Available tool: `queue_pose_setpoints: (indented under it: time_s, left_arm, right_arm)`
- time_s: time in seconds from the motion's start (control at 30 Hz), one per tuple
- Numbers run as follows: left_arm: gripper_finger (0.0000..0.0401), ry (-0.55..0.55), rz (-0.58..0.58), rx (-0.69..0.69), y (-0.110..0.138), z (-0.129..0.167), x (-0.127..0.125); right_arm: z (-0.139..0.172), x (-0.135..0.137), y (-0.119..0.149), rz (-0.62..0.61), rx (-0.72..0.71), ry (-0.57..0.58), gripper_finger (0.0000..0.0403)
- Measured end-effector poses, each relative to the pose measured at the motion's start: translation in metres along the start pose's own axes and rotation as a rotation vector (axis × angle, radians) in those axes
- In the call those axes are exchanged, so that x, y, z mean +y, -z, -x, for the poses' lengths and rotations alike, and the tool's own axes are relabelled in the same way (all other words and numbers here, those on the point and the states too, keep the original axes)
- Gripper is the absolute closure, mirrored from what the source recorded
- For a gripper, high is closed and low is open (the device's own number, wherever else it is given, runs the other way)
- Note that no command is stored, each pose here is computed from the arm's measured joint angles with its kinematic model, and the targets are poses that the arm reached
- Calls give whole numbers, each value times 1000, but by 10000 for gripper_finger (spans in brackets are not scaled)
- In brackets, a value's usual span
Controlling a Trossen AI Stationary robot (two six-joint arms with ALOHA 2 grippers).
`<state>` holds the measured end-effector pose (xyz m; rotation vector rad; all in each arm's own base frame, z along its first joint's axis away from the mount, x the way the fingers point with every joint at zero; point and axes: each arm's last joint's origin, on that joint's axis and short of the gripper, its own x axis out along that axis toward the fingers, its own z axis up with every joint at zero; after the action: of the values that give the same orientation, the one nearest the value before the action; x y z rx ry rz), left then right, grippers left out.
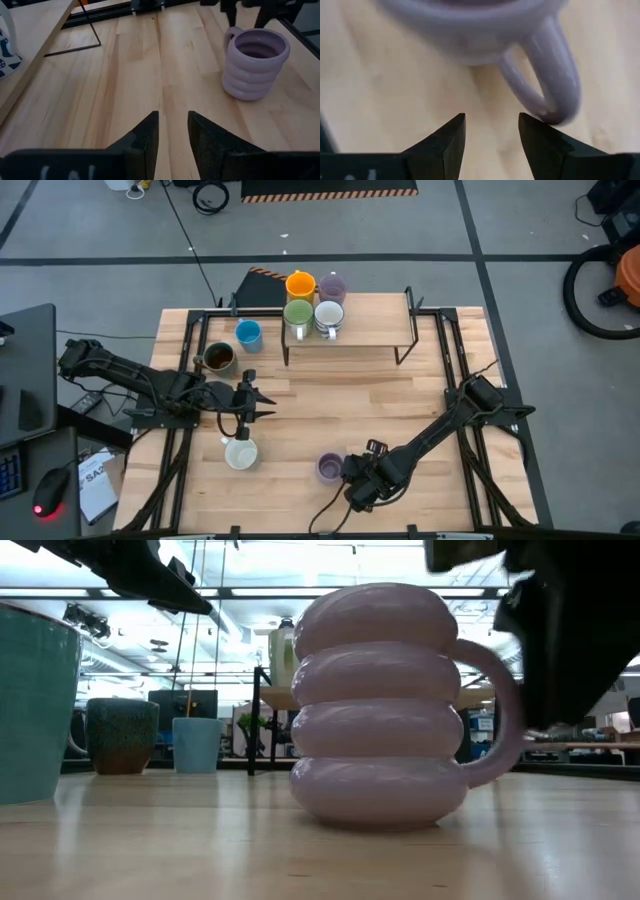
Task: Place coffee mugs
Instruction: Put the purple mug on the shelf
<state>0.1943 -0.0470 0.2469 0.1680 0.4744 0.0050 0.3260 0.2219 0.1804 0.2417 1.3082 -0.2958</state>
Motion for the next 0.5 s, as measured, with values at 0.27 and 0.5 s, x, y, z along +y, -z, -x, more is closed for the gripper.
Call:
queue_pose_setpoints:
  time_s: [0.27, 0.5]
  left_arm:
    - [291, 0, -5, 0, 0, 0, 0]
    - [291, 0, -5, 0, 0, 0, 0]
  right_arm:
    - [-20, -29, -12, 58, -30, 149, 214]
    - [-27, -57, -35, 53, -41, 239, 214]
